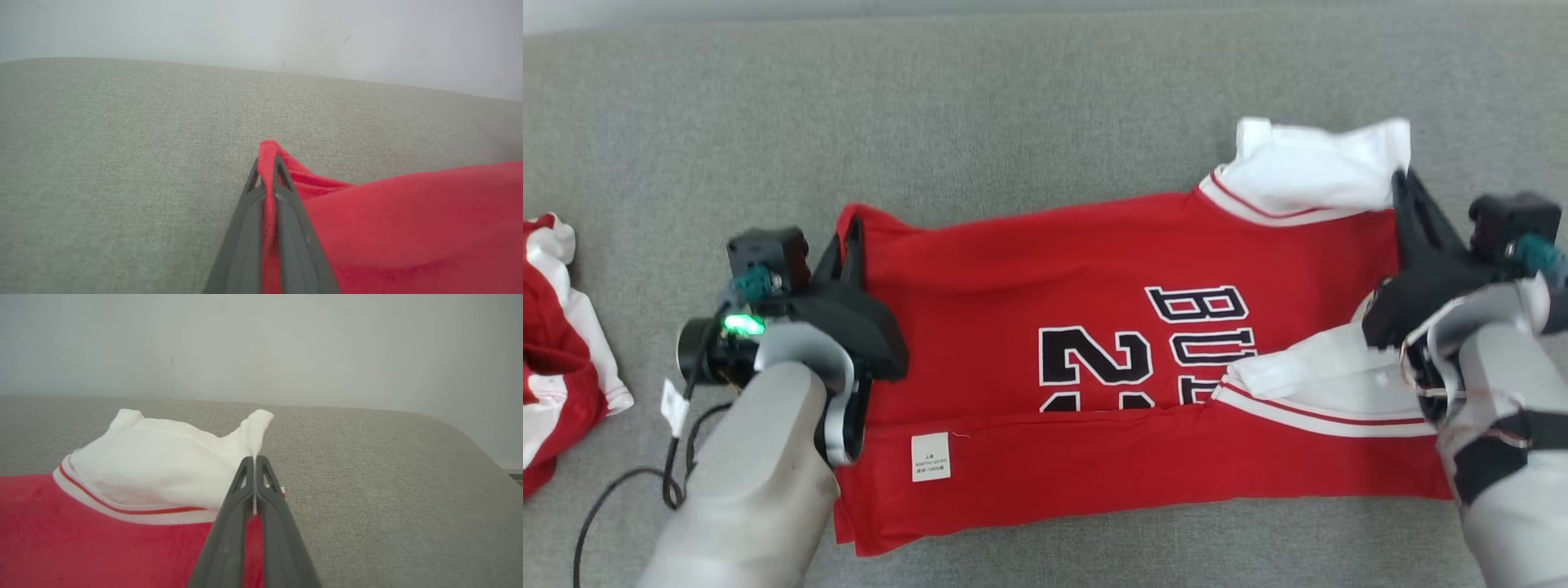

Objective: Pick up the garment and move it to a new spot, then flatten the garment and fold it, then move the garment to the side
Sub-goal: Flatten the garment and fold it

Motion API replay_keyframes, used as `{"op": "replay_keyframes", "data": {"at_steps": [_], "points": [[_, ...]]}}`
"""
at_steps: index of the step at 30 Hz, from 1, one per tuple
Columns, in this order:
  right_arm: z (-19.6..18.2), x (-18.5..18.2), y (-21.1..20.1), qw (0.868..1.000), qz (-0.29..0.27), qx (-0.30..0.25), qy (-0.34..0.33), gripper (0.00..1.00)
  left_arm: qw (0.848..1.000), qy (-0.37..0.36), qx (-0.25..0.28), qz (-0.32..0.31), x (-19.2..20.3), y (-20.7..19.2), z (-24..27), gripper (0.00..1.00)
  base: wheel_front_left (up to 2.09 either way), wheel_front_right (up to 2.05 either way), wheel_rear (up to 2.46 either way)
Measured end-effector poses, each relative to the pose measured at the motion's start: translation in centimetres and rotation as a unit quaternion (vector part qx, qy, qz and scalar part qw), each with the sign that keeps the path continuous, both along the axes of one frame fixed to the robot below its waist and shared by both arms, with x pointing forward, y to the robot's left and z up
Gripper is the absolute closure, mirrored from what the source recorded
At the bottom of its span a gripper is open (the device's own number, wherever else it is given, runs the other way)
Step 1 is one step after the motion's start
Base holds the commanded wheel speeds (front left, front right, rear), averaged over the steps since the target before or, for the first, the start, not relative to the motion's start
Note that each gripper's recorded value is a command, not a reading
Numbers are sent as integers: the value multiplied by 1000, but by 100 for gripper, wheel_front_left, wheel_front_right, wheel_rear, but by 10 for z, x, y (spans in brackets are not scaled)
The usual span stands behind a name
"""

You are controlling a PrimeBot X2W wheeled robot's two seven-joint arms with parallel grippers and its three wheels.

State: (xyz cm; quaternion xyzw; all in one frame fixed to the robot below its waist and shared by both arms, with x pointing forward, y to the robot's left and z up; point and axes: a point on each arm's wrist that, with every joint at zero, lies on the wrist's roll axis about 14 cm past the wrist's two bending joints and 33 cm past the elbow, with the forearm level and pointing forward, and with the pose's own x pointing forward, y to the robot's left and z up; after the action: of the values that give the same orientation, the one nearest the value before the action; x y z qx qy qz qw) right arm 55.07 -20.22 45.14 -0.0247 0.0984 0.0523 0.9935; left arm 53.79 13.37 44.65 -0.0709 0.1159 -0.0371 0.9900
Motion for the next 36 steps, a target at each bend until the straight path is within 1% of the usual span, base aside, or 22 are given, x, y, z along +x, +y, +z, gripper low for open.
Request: {"op": "replay_keyframes", "data": {"at_steps": [5,13,17,20,26,27,28,29,30,31,32,33,36], "points": [[0,-30,3,1000,10,3,1,100,1000,-1,-4,8,-18,0,1,100,0,0,0],[-2,-72,-6,1000,6,-3,25,100,1000,9,-20,15,-47,-3,-4,100,0,0,0],[-1,-92,-10,1000,0,-2,30,100,999,10,-35,29,-57,-2,-3,100,0,0,0],[0,-103,-12,999,-2,-8,33,100,998,10,-47,37,-64,-2,-3,100,0,0,0],[-4,-123,-11,999,-6,-10,48,100,997,22,-53,43,-82,-3,-12,100,0,0,0],[-4,-123,-11,999,-6,-10,48,84,997,22,-53,43,-82,-3,-12,83,0,0,0],[-5,-125,-11,999,-7,-12,50,80,997,24,-54,43,-84,-4,-13,71,0,0,0],[-6,-128,-10,998,-6,-15,55,93,997,26,-54,42,-86,-5,-15,69,0,0,0],[-7,-131,-10,998,-5,-16,58,93,997,28,-54,42,-89,-5,-16,63,0,0,0],[-8,-133,-9,998,-5,-16,61,81,997,30,-55,43,-90,-6,-17,54,0,0,0],[-9,-135,-9,998,-4,-20,66,50,997,32,-55,43,-92,-5,-18,0,0,0,0],[-10,-137,-10,997,-5,-21,69,0,997,33,-55,44,-94,-5,-19,0,0,0,0],[-12,-144,-11,997,-7,-23,74,0,997,32,-55,45,-99,-5,-20,0,0,0,0]]}}
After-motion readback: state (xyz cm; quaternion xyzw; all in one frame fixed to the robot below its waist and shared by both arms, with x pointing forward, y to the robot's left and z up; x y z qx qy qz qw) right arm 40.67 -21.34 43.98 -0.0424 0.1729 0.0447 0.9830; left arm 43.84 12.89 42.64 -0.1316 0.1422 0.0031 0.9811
